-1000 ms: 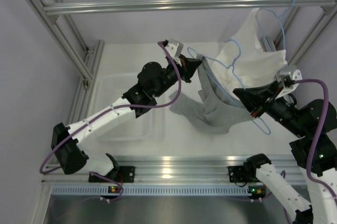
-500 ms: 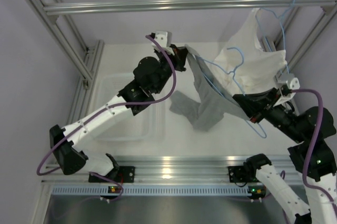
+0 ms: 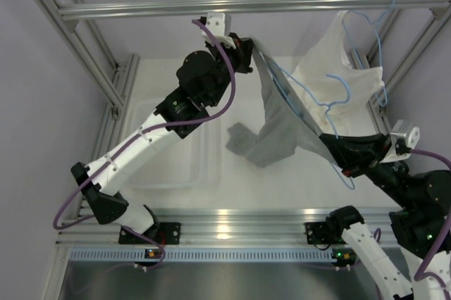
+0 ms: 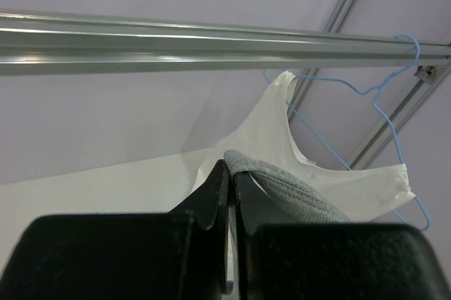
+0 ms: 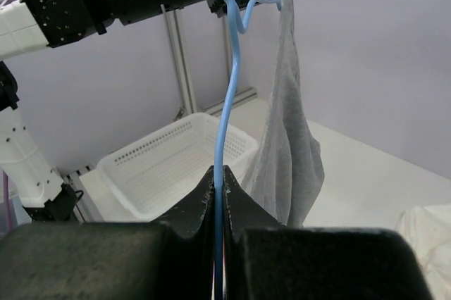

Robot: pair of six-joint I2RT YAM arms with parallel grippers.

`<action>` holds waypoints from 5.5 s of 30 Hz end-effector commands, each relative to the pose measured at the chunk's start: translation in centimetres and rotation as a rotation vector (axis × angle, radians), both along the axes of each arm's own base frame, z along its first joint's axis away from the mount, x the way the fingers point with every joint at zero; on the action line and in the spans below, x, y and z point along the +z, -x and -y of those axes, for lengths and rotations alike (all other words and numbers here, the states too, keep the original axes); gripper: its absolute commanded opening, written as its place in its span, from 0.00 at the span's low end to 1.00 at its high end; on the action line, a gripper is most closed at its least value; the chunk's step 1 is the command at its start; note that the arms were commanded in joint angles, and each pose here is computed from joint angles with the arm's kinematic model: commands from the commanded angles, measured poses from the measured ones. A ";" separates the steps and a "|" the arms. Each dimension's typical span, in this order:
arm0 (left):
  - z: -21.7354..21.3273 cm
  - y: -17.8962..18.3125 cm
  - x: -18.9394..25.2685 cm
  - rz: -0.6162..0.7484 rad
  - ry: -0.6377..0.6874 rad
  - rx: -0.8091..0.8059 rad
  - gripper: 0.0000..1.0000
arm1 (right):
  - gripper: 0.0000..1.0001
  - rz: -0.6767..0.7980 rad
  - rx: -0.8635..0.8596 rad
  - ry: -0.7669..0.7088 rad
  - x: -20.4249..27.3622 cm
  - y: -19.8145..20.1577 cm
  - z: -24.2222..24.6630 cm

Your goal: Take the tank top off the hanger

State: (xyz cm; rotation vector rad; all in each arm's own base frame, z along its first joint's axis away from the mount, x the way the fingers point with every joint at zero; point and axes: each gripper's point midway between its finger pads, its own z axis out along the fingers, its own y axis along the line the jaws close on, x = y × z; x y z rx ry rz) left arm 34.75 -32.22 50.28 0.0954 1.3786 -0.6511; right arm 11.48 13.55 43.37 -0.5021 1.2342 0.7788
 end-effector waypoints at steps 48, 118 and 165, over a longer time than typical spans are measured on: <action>6.2 6.5 -13.4 -0.186 -0.112 -0.587 0.00 | 0.00 0.295 -0.090 -0.306 6.3 -0.6 2.2; -17.6 6.1 -18.3 -0.493 -0.318 0.293 0.99 | 0.00 -0.770 -0.264 0.228 -2.5 -25.2 3.3; -15.3 6.7 -18.4 -0.508 -0.270 0.168 0.99 | 0.00 -0.823 0.008 0.137 -2.8 -22.3 0.7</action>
